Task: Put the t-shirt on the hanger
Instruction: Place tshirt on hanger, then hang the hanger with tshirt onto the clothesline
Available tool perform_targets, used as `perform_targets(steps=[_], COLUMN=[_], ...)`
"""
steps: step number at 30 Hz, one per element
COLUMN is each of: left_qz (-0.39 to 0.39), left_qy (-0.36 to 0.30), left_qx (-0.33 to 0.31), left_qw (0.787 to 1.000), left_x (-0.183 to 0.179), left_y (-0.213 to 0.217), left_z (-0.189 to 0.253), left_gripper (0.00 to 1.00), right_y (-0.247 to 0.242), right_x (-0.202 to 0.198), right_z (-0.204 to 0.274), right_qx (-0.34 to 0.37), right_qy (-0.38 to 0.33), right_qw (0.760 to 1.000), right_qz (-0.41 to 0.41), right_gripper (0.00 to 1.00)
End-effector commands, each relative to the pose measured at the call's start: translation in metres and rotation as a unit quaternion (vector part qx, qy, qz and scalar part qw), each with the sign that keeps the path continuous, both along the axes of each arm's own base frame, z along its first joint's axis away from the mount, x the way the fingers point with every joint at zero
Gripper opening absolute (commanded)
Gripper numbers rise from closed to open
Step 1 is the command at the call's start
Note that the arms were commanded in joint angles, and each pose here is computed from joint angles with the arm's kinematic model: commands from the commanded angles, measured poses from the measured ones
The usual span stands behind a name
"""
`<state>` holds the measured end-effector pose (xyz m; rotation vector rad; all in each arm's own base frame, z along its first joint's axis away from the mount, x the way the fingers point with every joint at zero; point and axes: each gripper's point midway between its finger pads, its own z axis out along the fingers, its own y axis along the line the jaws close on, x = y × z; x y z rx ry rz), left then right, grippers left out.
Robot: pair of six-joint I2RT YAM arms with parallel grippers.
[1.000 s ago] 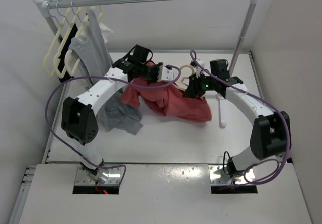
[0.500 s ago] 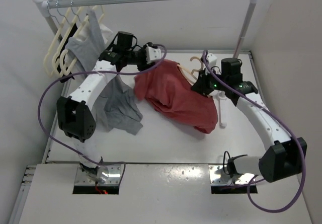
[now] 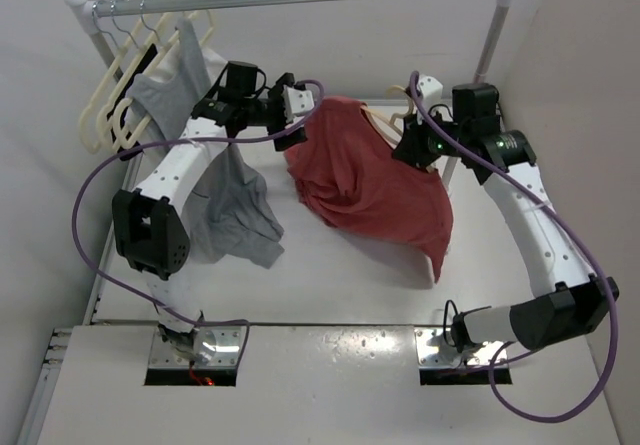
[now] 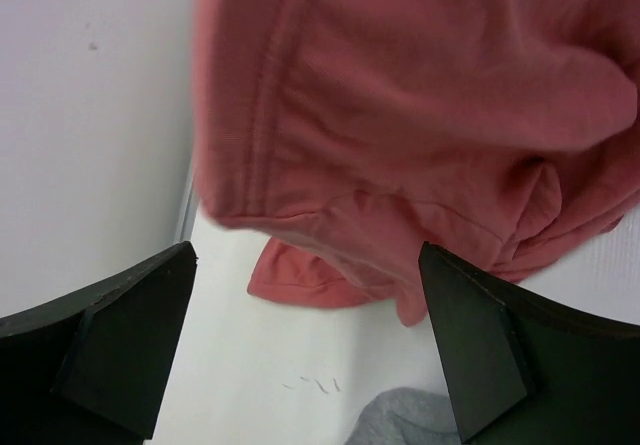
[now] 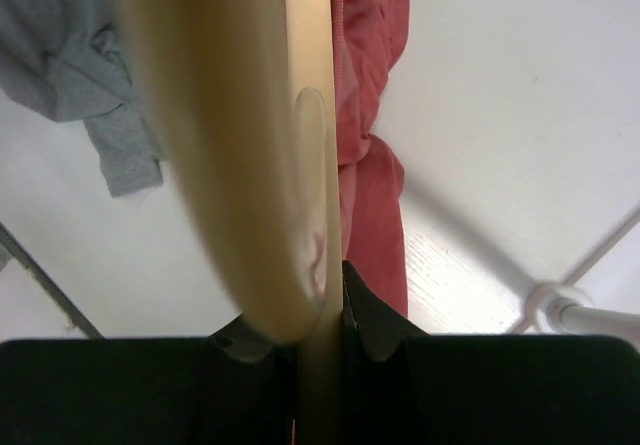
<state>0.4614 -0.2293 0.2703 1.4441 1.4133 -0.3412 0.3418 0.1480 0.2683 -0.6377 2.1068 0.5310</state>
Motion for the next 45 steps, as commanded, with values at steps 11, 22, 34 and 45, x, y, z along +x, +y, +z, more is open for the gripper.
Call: perform_targets(steps=[11,22,34,45], left_qz=[0.006,0.034,0.068,0.056], left_qy=[-0.012,0.001,0.073,0.109], left_qx=[0.015,-0.002,-0.026,-0.010], left_qw=[1.000,0.999,0.995,0.992], left_x=[0.016,0.027,-0.005,-0.030], left_y=[-0.002,0.006,0.001,-0.005], left_z=[-0.012,-0.003,-0.013,-0.037], left_gripper=[0.34,0.67,1.00,1.00], right_y=[0.003,-0.036,-0.085,-0.084], right_x=[-0.048,-0.017,-0.006,0.042], right_z=[0.058,0.135,0.204,0.257], right_qx=[-0.016,-0.045,-0.016,0.038], right_qy=[-0.019,-0.098,-0.212,-0.309], right_qw=[0.995,0.993,0.945,0.908], right_qz=[0.094,-0.057,-0.250,-0.282], right_gripper=[0.00,0.00,0.00,0.00])
